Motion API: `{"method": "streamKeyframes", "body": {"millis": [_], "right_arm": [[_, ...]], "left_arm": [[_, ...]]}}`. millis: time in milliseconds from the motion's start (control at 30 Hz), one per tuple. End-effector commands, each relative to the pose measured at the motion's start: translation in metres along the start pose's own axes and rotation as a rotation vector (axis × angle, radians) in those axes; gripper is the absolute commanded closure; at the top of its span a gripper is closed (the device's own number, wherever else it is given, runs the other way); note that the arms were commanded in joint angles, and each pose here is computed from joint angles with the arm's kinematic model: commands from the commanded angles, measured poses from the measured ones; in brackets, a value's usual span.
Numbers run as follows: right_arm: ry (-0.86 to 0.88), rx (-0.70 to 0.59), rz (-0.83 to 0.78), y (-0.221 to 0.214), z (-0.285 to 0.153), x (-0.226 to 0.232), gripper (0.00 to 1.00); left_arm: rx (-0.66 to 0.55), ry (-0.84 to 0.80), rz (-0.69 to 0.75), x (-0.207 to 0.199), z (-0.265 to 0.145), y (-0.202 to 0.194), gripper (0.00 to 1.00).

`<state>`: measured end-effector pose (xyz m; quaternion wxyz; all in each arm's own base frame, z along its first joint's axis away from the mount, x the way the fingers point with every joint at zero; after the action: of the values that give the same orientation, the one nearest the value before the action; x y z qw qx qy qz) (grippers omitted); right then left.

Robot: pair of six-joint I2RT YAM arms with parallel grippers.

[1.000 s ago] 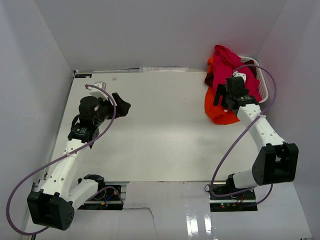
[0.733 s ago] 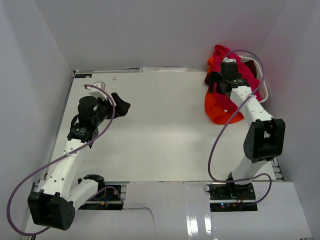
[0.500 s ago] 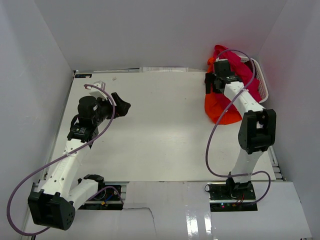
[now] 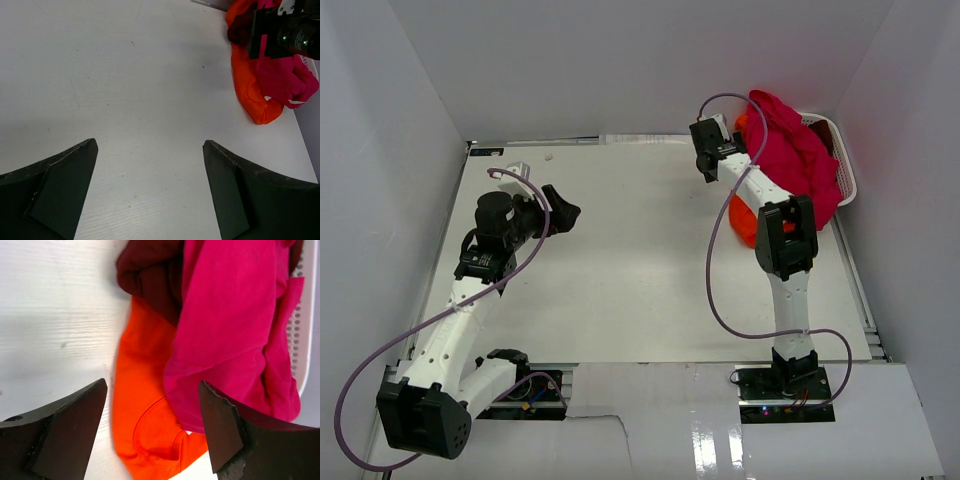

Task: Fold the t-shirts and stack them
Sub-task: Grab crumpled tshirt from bin with the right arm

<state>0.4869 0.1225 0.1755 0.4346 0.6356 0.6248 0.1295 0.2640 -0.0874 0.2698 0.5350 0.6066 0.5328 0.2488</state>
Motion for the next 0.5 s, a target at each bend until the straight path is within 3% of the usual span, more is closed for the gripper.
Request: {"method": "streamKeyframes", "body": {"millis": [0, 200, 467], "right_arm": [[-0.174, 0.003, 0.005, 0.006, 0.002, -0.026, 0.21], [-0.271, 0.019, -0.032, -0.005, 0.012, -0.029, 0.21], [-0.267, 0.028, -0.029, -0.005, 0.026, -0.023, 0.21]], "left_arm": [[-0.024, -0.025, -0.002, -0.003, -0.001, 0.008, 0.02], [-0.022, -0.029, -0.005, -0.003, -0.001, 0.008, 0.02], [-0.018, -0.025, -0.007, -0.002, -0.001, 0.007, 0.02]]}}
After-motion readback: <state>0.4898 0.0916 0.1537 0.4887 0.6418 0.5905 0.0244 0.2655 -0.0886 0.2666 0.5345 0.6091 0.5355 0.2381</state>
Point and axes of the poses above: each gripper's point midway between its finger pads, its own z axis out along the fingers, its own x axis along the line the jaws close on, y = z × x, the point moved 7 cm from there along -z, back along the fingers, and after that the axes turned 12 degrees about z, right-handed, at the moved point
